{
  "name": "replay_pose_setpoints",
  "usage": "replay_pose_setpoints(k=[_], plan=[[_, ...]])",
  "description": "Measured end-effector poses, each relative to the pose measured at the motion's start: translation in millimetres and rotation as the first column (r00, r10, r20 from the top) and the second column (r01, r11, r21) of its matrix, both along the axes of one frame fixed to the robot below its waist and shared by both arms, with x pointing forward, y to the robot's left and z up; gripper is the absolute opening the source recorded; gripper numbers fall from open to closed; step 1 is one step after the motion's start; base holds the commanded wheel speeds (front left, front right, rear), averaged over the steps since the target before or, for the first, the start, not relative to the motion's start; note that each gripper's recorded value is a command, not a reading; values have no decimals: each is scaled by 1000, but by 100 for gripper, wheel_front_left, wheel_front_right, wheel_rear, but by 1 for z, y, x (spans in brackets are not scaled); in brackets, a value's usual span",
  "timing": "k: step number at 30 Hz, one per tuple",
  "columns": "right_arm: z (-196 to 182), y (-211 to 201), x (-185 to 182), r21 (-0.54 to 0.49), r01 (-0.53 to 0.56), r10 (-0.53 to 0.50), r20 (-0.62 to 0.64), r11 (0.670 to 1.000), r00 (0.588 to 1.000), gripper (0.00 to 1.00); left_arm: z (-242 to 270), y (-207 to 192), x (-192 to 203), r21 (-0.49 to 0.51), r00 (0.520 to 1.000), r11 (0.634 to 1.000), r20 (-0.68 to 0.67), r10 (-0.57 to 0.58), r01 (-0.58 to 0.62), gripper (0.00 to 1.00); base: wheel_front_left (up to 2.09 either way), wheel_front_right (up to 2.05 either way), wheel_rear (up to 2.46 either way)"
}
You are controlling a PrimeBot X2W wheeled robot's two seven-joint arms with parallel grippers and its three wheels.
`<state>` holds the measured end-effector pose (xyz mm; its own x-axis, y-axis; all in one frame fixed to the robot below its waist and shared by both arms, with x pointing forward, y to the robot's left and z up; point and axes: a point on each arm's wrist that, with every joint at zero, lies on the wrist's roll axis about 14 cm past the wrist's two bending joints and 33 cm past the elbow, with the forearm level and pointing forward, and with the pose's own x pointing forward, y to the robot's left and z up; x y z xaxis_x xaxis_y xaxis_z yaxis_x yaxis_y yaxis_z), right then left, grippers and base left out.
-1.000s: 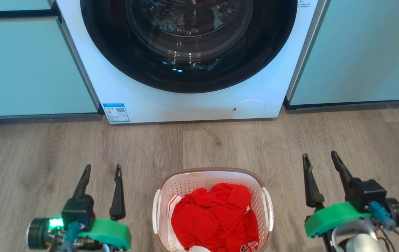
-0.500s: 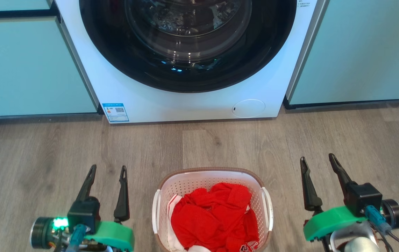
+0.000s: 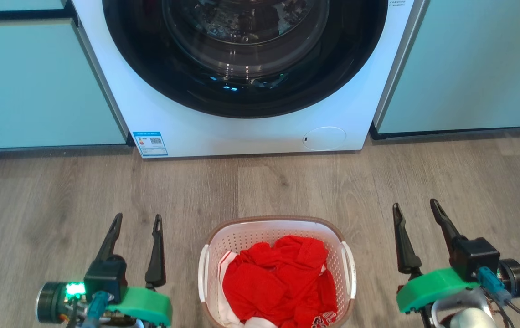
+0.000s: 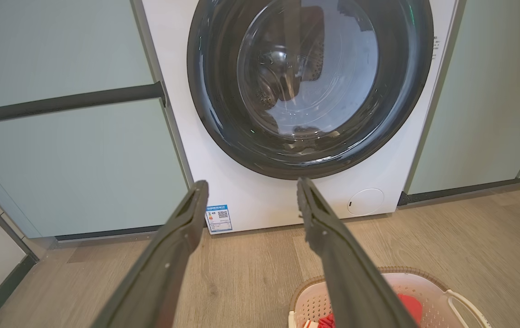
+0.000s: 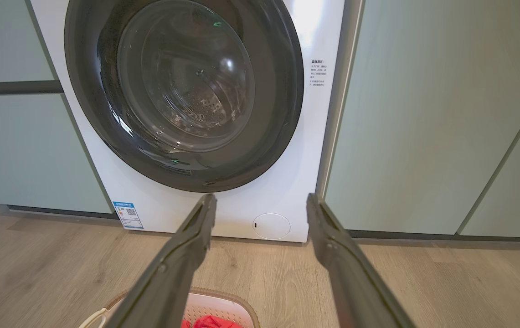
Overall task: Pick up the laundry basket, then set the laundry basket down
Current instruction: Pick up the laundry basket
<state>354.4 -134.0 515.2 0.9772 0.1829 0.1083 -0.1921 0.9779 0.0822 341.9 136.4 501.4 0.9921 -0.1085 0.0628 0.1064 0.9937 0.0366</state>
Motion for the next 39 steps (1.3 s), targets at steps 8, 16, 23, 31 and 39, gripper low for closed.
replay_pose_setpoints(k=[8,16,23,31,39], plan=[[-9,0,3,4,2,-1,-27,1000,1000,100,-10,0,2,-10,999,1000,-35,-1,1,100,0,0,0],[-35,-3,29,-8,7,-7,-105,1000,994,100,-42,0,24,-70,990,998,-138,-20,11,100,0,0,0],[-60,0,67,-20,-3,-1,-158,1000,987,100,-76,2,56,-84,973,996,-229,-22,3,100,0,0,0],[-110,-4,111,-39,2,-12,-258,999,966,100,-143,0,90,-73,921,997,-389,-29,1,100,0,0,0],[-173,-3,133,-38,-1,-14,-378,999,926,100,-198,-11,114,-116,863,993,-502,-58,0,100,0,0,0]])
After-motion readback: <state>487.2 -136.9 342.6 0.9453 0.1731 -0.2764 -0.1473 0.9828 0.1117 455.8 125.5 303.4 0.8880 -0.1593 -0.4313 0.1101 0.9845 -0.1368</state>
